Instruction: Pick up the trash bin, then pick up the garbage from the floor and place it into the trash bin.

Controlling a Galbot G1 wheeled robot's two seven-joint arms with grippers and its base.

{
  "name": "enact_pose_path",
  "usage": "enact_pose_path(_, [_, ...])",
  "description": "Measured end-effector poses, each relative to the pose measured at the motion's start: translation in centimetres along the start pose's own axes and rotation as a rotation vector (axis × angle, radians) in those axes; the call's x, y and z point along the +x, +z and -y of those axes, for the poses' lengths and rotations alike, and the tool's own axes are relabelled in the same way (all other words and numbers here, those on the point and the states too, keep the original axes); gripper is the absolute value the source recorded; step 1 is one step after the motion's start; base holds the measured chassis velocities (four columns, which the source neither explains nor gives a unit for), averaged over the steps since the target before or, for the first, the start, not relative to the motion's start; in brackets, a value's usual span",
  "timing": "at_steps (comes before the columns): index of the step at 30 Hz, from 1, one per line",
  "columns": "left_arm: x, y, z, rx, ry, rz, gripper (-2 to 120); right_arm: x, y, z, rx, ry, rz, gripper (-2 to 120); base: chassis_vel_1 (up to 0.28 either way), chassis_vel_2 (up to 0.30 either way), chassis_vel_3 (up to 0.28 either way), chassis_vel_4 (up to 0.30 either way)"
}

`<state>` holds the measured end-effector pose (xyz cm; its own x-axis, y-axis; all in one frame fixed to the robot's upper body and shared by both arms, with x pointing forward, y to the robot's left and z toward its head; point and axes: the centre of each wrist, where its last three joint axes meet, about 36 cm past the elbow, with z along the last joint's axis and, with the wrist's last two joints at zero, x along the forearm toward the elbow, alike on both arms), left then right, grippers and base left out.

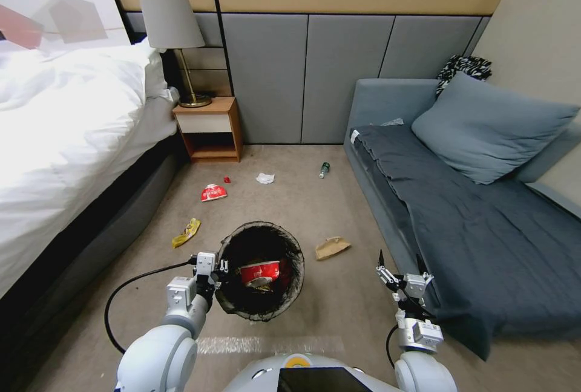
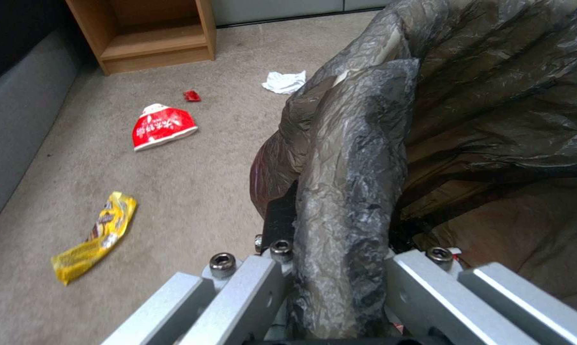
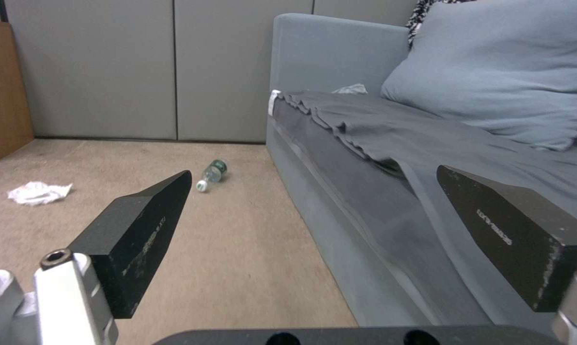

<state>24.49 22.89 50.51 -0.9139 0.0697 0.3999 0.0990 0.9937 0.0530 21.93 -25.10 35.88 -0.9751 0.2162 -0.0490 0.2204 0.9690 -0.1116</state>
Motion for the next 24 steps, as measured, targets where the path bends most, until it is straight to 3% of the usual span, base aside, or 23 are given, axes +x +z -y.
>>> enact_pose_path(11, [-0.1, 0.0, 0.0, 0.000, 0.001, 0.003, 1, 0.0, 0.5, -0.1, -0.001, -0.003, -0.019, 100, -0.134, 0.131, 0.127, -0.132])
enact_pose_path(24, [0.5, -0.5, 0.1, 0.001, 0.006, 0.018, 1, -3.1, 3.0, -2.1, -0.132, -0.028, -0.188, 100, 0.000, 0.000, 0.000, 0.000])
